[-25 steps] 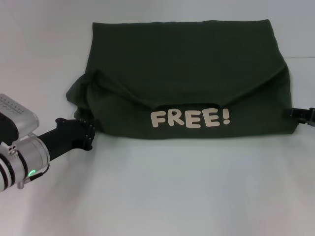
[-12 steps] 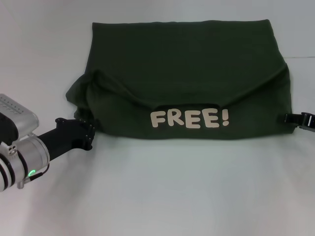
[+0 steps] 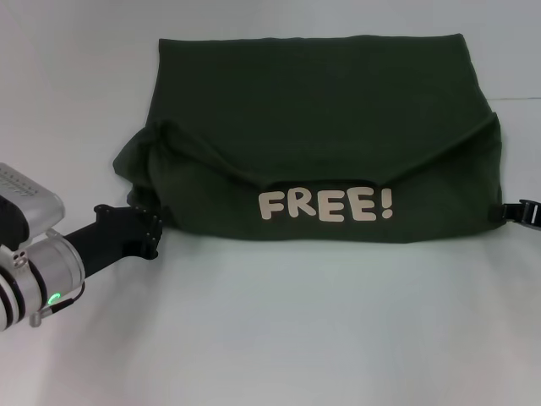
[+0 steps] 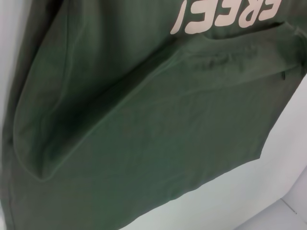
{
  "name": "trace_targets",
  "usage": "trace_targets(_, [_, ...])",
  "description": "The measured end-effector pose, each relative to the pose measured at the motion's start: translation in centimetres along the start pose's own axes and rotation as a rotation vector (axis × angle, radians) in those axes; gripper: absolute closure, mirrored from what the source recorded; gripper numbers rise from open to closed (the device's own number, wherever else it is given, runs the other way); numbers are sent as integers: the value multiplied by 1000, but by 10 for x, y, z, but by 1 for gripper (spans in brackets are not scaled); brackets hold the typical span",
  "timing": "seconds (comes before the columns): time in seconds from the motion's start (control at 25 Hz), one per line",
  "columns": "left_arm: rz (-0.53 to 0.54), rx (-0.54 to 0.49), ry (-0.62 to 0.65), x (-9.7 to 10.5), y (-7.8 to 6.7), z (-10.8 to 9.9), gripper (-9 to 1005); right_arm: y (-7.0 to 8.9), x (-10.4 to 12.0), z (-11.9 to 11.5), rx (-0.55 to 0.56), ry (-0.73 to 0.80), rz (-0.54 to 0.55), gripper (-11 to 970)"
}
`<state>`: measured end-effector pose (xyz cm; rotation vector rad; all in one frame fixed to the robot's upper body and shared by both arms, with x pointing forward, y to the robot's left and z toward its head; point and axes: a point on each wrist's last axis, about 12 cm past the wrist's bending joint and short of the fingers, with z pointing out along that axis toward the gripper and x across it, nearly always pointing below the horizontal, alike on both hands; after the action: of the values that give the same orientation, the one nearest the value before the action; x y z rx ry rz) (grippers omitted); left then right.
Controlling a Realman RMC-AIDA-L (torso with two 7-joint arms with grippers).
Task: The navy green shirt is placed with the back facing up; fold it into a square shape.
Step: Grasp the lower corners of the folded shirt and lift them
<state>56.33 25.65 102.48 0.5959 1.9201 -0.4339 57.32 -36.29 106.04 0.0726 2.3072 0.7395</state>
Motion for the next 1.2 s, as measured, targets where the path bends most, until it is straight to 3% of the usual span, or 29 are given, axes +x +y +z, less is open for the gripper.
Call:
trace_targets(0.08, [-11, 4, -2, 0, 0, 0, 996, 0, 0, -1, -2, -1, -2, 731])
trace_targets(0.16, [-18, 11, -5, 0, -1, -1, 996, -1, 0, -3, -6, 0, -6, 926])
trace_targets(0.4, [-66, 30, -36, -3, 2, -14, 996, -4, 2, -13, -40, -12, -15, 925])
trace_targets(0.6, [-131, 121, -74, -8, -1, -36, 997, -9, 10, -32, -81, -12, -36, 924])
trace_targets(1.2, [-305, 276, -182, 17, -9, -113, 983, -20, 68, -97, -213, 11, -67, 922])
